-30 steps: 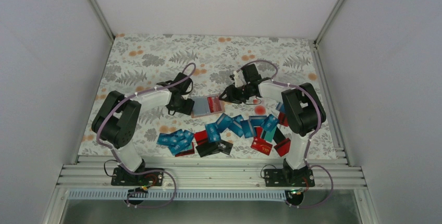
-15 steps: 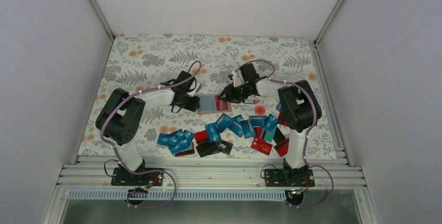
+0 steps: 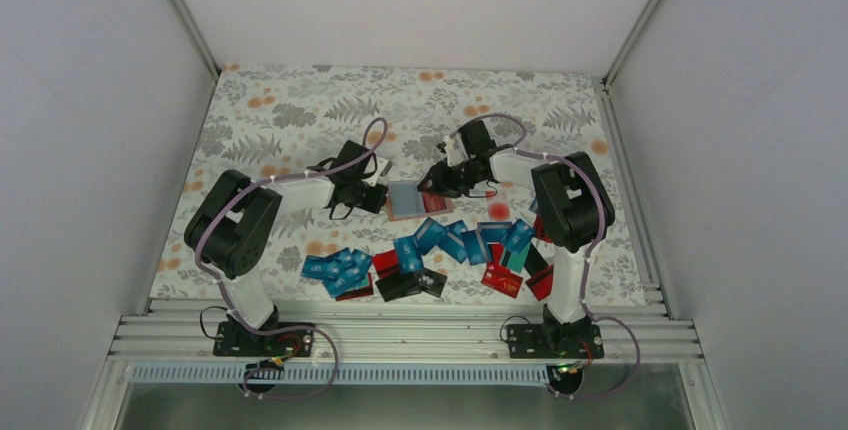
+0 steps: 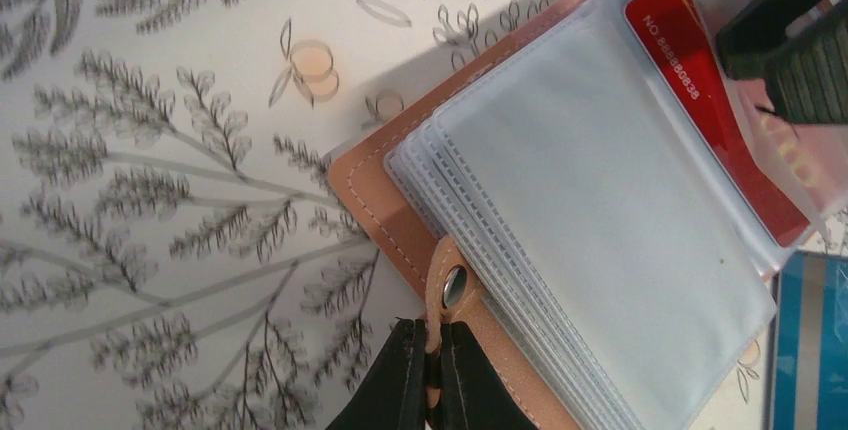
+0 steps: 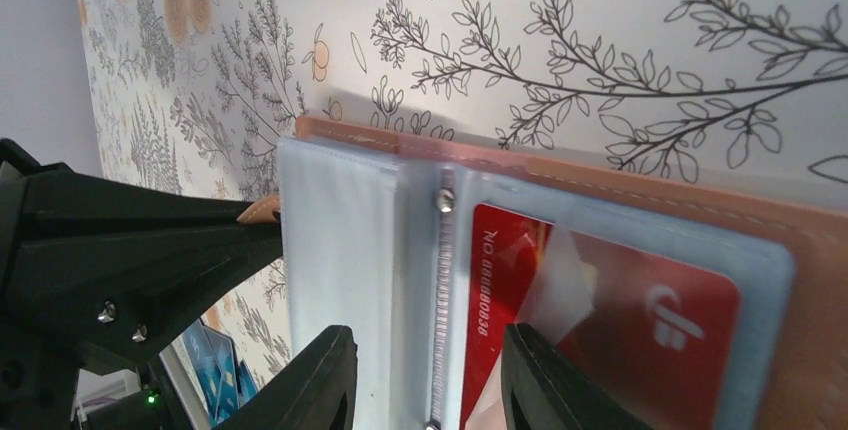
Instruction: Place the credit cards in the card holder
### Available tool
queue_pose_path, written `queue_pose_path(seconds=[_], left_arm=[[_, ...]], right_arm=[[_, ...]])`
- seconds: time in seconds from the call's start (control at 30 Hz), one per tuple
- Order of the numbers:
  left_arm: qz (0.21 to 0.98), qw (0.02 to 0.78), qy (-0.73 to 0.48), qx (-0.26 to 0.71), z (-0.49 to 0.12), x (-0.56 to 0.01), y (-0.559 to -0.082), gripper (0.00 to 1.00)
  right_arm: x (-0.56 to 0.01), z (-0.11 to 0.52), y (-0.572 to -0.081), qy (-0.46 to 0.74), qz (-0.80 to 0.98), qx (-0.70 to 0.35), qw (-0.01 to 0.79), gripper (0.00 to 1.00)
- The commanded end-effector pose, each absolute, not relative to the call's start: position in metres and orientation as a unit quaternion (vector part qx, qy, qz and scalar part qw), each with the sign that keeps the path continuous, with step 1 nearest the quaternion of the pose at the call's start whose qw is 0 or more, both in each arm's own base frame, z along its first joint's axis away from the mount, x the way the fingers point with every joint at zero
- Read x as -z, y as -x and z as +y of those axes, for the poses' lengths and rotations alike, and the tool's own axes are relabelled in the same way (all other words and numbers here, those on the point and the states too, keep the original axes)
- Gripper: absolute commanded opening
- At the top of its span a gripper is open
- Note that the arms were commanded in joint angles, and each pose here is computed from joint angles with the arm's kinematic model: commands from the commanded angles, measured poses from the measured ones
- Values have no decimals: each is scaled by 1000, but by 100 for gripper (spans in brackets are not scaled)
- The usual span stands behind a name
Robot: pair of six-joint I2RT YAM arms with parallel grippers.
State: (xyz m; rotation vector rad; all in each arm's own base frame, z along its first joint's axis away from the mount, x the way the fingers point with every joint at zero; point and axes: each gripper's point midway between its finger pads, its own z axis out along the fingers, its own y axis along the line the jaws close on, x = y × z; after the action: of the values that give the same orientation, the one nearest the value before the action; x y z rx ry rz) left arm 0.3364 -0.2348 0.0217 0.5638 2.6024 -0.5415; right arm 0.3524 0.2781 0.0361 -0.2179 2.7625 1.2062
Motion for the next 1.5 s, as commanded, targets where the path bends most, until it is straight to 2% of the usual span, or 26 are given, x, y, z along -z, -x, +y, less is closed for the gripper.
queue_pose_path(seconds=[0.0,0.17,0.33,0.4,0.7,1.07,1.47], left_arm=[[940,215,-155,214,-232,-27,-325,2],[929,225,-122,267,-239,-33,-320,2],[927,231,-100,277,-237,-32,-323,2],[925,233,-100,285,-238,-31,-322,2],[905,240,-118,332,-252,-37,-317,2],[898,235,-109,356,-257,-35,-320,2],[909,229,-103,332,-251,-28,-321,2]], right_arm=[[-46,273,-354,75,917,-386,68,39],[-62,252,-358,57,927,-356,102,43],[-51,224,-355,23,945,-306,117,52],[-43,218,-353,20,950,-290,115,56],[-20,228,-336,33,946,-317,65,59],[-72,265,-321,78,884,-458,46,57],[-115,282,-315,103,866,-484,69,55]])
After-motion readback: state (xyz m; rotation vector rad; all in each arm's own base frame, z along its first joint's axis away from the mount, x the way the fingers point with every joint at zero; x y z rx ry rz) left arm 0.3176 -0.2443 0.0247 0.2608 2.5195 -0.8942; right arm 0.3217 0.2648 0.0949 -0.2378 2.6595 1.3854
